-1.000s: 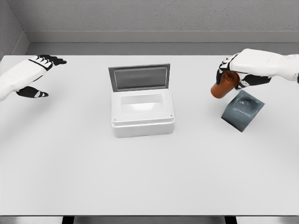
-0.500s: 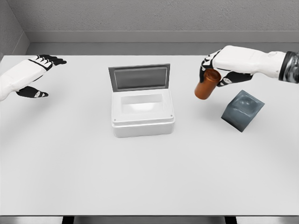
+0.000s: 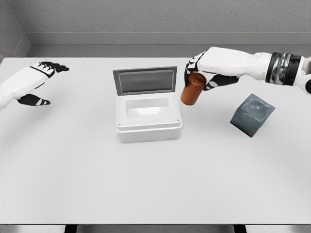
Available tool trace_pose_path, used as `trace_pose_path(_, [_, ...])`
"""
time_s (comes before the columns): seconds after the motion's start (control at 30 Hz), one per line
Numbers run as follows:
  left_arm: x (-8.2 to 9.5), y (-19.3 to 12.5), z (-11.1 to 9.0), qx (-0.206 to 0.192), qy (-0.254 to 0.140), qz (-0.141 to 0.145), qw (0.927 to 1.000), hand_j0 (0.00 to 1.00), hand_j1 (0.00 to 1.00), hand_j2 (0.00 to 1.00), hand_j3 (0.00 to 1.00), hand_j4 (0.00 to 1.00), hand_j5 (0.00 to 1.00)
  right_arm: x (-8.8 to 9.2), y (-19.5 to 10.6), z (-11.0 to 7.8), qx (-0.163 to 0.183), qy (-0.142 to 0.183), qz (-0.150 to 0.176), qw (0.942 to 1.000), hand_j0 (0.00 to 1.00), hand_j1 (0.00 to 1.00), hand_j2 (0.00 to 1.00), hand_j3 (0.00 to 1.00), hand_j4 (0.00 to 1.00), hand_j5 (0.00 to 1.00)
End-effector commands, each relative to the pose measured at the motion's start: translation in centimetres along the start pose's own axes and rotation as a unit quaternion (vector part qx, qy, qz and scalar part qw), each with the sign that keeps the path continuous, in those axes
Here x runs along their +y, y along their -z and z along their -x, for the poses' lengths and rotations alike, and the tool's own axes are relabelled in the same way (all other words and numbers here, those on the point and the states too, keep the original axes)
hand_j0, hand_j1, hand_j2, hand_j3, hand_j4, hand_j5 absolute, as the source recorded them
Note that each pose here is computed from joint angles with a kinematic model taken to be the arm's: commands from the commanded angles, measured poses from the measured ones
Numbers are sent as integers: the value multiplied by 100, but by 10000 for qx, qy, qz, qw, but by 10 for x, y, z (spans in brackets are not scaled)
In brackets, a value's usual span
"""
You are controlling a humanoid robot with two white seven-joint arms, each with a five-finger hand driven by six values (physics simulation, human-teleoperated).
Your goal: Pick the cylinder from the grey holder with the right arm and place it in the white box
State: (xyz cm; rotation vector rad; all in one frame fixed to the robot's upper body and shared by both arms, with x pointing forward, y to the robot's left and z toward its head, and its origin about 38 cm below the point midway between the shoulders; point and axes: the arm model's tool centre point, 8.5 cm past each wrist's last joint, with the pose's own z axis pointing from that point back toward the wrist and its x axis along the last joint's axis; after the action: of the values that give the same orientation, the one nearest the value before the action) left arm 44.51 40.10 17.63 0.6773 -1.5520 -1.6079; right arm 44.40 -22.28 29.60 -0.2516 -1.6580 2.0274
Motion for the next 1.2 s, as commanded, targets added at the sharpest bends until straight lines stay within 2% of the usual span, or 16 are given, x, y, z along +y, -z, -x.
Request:
trace_pose_path(0.0, [4, -7, 6, 80, 23, -1, 10000, 100, 100, 100, 100, 100, 100, 1, 6, -3, -77, 44, 26, 10000, 46, 46, 46, 46, 46, 46])
trace_pose_path(0.23, [0, -18, 9, 136, 32, 85, 9999, 100, 100, 100, 100, 100, 100, -1, 31, -15, -328, 54, 25, 9994, 46, 46, 46, 46, 46, 46])
trace_pose_path(0.53, [-2, -21, 10, 159, -6, 117, 9998, 100, 100, 100, 100, 100, 100, 2, 43, -17, -399, 103, -19, 9991, 46, 46, 46, 46, 46, 46])
trace_pose_path(0.73, [-3, -21, 10, 159, -6, 124, 9998, 100, 100, 100, 100, 100, 100, 5, 44, -16, -381, 91, -72, 9992, 46, 46, 46, 46, 46, 46])
trace_pose_path(0.9, [-3, -21, 10, 159, -6, 124, 9998, 100, 100, 100, 100, 100, 100, 10, 46, -5, -231, 171, -115, 9995, 46, 46, 46, 46, 46, 46])
trace_pose_path(1.17, [-3, -21, 10, 159, -6, 132, 9998, 100, 100, 100, 100, 100, 100, 8, 51, -8, -283, 154, -108, 9994, 46, 46, 46, 46, 46, 46])
